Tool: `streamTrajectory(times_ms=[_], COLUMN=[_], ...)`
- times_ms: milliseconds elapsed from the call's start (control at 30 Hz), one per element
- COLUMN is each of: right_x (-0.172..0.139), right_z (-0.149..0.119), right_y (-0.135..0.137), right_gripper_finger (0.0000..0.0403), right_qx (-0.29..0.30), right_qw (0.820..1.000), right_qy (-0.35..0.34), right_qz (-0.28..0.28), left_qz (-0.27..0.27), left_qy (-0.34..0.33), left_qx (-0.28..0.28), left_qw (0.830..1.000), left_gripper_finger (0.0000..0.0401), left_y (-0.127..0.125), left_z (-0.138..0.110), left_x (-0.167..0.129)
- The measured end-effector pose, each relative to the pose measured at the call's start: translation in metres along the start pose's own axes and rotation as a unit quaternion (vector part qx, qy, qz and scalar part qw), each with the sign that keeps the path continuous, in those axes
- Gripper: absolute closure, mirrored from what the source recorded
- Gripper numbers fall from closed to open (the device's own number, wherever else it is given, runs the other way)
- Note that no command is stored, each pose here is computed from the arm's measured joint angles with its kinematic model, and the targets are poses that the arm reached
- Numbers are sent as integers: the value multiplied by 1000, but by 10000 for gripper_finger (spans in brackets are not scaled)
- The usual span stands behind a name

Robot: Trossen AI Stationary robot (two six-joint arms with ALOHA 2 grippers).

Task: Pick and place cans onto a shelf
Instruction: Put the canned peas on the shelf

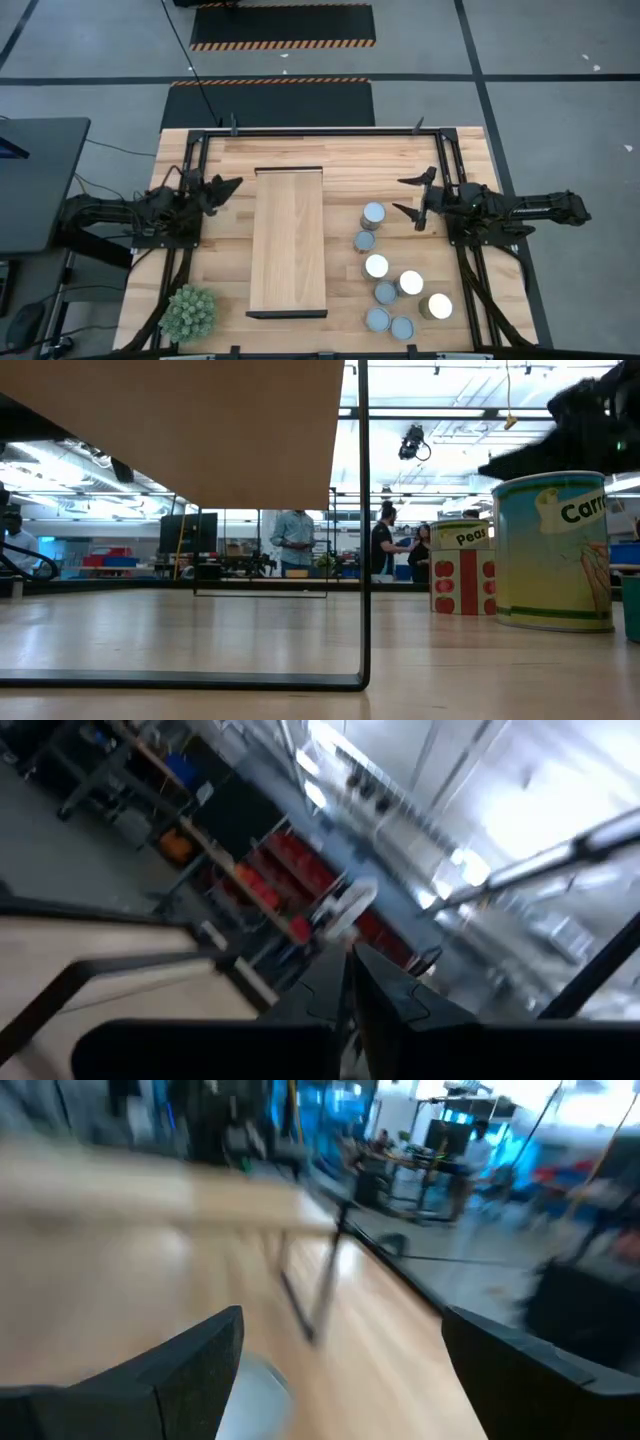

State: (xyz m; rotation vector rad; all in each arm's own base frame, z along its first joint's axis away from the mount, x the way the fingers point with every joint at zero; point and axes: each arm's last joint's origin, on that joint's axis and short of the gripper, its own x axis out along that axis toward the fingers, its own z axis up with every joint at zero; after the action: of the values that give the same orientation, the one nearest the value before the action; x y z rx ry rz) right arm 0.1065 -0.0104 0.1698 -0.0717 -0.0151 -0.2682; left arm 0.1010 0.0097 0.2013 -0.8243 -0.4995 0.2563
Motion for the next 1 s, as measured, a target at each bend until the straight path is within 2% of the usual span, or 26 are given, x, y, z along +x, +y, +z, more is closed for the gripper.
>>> streamTrajectory(times_ms=[67, 133, 233, 300, 533, 733, 900, 1000], right_x=[0, -1, -2, -2, -3, -4, -4, -4], right_z=[7, 13, 19, 21, 24, 25, 25, 26], right_y=[-1, -2, -4, -5, -6, -6, -6, -6], right_gripper_finger=[54, 54, 54, 54, 54, 54, 54, 54], right_qx=[109, 198, 293, 329, 341, 343, 349, 355], right_qw=[993, 978, 950, 936, 930, 929, 926, 924], right_qy=[-34, -66, -101, -117, -135, -139, -142, -142], right_qz=[2, -7, -21, -29, -27, -26, -24, -24], left_qz=[-5, -9, -10, -4, 34, 30, 2, 6], left_qy=[-23, -41, -56, -63, -99, -103, -83, -74], left_qx=[-38, -54, -56, -55, -57, -113, -88, -63], left_qw=[999, 998, 997, 996, 993, 988, 993, 995], left_gripper_finger=[372, 372, 372, 372, 372, 372, 372, 372], left_y=[-2, -4, -5, -5, -2, -3, -20, -31], left_z=[4, 6, 9, 9, 11, 12, 21, 25], left_x=[0, 0, -1, -1, -1, -1, 8, 18])
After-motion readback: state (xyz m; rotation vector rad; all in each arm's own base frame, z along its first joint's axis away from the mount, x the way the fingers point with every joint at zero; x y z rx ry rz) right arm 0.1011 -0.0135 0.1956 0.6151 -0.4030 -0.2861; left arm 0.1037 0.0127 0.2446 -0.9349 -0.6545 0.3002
